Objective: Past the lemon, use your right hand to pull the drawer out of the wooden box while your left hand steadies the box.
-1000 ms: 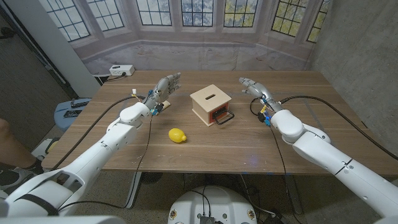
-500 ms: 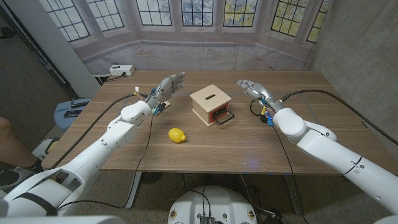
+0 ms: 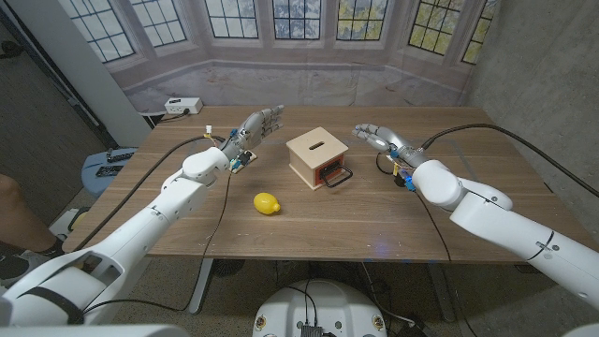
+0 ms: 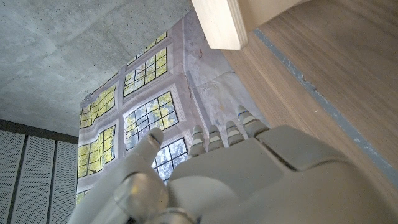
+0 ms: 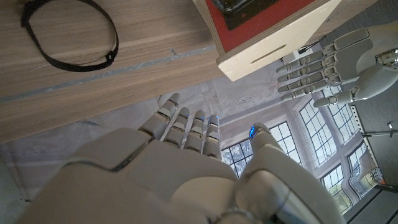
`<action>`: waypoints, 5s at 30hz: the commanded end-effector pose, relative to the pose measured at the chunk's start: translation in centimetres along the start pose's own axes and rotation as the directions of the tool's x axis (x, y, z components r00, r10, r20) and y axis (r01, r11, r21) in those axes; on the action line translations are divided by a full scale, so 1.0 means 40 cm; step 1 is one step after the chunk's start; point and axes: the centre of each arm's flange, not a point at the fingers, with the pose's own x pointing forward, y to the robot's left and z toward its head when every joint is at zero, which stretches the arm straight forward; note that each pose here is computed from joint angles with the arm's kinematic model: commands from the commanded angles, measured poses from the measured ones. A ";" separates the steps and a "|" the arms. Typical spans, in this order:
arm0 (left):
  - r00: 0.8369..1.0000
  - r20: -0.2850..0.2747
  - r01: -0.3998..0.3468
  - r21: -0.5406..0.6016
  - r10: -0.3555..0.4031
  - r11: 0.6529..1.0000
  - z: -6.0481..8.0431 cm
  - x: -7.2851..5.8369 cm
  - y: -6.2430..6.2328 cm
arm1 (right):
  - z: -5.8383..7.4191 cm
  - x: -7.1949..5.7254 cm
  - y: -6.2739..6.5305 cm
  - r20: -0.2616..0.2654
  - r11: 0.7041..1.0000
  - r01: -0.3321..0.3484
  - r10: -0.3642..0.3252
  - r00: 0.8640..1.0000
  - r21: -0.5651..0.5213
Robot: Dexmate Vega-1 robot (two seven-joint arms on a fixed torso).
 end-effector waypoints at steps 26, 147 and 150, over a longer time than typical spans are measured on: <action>1.000 0.013 0.027 0.010 -0.027 1.000 0.015 0.023 -0.035 | 0.058 -0.070 0.014 -0.061 0.915 -0.170 0.159 0.985 -0.367; 0.993 0.004 0.115 0.049 -0.115 0.992 0.010 0.067 -0.088 | 0.139 -0.009 0.178 -0.177 0.581 -0.393 0.393 0.902 -0.712; 0.993 0.005 0.120 0.055 -0.120 0.991 0.014 0.069 -0.088 | 0.136 -0.004 0.179 -0.181 0.575 -0.398 0.397 0.900 -0.715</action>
